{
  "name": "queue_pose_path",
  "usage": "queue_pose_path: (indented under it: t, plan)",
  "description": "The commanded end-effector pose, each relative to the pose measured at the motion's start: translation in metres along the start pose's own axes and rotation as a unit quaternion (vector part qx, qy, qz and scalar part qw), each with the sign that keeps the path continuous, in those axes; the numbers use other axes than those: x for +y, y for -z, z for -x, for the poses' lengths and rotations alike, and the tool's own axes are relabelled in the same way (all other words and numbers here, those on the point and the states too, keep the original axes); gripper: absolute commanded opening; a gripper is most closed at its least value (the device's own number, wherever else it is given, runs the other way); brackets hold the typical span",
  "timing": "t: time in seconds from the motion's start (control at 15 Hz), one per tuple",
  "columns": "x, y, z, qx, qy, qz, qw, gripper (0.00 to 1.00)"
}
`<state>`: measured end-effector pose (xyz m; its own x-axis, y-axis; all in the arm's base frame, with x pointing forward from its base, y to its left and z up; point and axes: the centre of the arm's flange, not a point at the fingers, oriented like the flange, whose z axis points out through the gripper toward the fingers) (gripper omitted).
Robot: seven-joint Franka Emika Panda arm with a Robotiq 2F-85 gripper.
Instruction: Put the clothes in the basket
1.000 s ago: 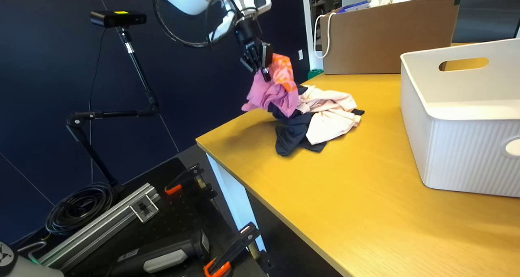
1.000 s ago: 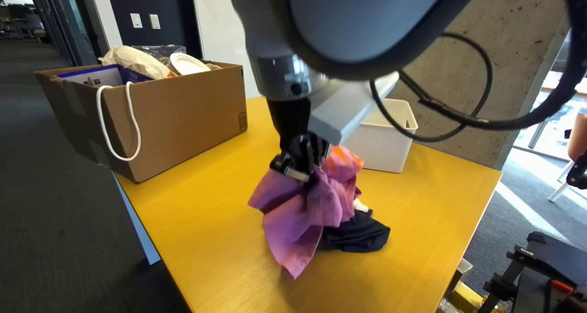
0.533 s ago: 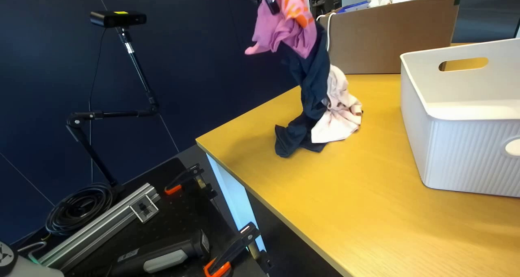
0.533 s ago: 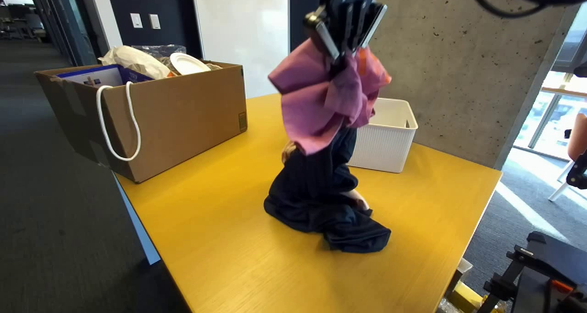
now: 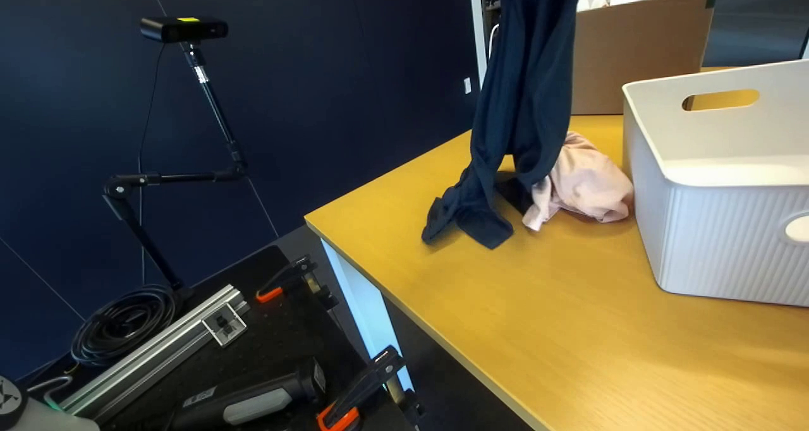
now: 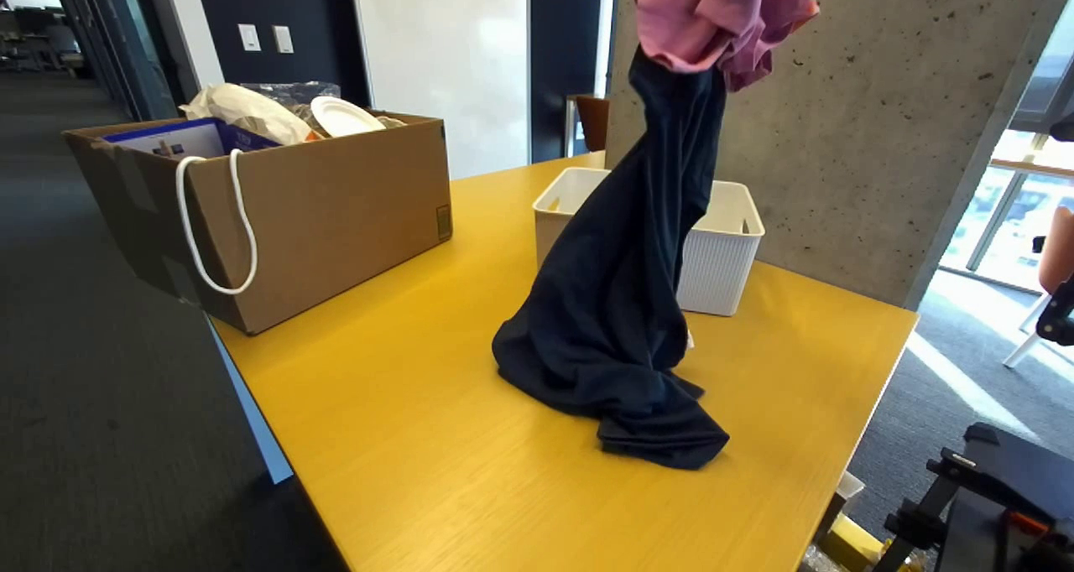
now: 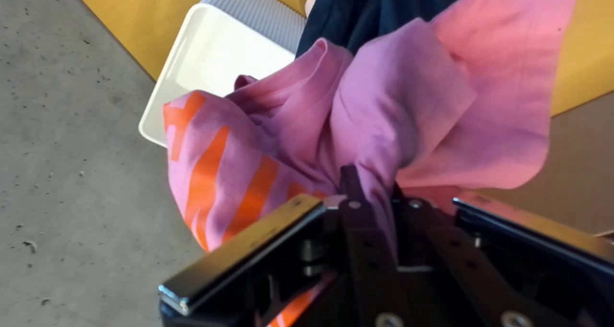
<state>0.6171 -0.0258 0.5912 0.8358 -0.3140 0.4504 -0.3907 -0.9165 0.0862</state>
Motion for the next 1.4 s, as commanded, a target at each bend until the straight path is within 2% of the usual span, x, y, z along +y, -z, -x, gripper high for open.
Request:
queue_pose_path:
  t: [0.0,0.07,0.27,0.6,0.73,0.8,1.07,1.33]
  plan:
    - [0.043,0.014,-0.045,0.026,-0.05,-0.008,0.9984,0.03]
    - [0.052,0.006,-0.058,0.028,-0.059,-0.008,0.9979,0.03]
    - [0.082,0.013,-0.089,0.053,-0.105,-0.003,0.993,0.03]
    - [0.127,0.108,-0.114,0.117,-0.156,-0.011,0.9808,0.03]
    - [0.132,0.116,-0.132,0.125,-0.157,-0.017,0.9796,0.03]
    - [0.132,0.106,-0.144,0.123,-0.157,-0.02,0.9798,0.03]
    - [0.131,0.023,-0.179,0.088,-0.141,-0.045,0.985,0.03]
    - [0.115,-0.094,-0.188,0.025,-0.103,-0.059,0.9927,0.03]
